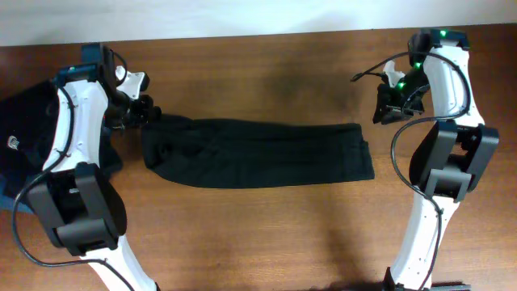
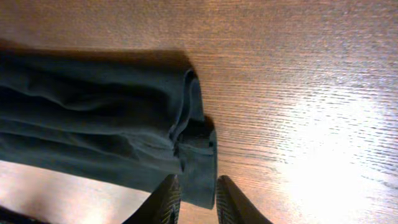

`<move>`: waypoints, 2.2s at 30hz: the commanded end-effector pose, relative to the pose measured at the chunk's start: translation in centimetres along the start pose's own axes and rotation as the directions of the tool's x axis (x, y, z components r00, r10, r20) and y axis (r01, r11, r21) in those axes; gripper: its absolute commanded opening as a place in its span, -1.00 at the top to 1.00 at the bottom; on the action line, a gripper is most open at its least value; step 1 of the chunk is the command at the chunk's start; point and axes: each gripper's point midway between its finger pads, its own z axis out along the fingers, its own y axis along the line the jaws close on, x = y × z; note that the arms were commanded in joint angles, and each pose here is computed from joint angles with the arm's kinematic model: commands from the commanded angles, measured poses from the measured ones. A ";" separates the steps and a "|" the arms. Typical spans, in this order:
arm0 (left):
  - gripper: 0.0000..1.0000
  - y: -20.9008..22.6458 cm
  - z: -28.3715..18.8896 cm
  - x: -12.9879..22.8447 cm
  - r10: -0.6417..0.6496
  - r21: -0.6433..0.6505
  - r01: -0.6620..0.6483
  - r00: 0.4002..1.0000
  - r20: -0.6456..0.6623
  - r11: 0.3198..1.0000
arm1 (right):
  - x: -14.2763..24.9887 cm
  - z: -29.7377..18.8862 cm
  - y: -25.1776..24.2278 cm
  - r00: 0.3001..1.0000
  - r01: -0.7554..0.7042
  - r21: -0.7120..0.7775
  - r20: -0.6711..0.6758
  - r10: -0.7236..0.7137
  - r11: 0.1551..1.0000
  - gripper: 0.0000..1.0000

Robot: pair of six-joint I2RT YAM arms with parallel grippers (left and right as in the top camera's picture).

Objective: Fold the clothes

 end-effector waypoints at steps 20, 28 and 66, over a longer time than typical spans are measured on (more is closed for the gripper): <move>0.99 -19.0 1.8 1.5 0.259 0.070 -0.256 0.966 -0.022 0.964 | 0.3 -1.5 0.4 1.000 0.010 0.005 0.017 -0.010 1.000 0.49; 0.96 -25.5 2.6 1.7 0.322 0.107 -0.326 0.945 0.051 0.939 | 0.5 -1.5 0.4 1.000 0.008 0.003 0.010 -0.008 1.000 0.49; 0.99 -18.6 4.5 1.1 0.209 -0.148 -0.210 0.978 -0.026 0.966 | 0.5 -1.4 0.4 1.000 -0.003 0.003 0.008 0.003 1.000 0.49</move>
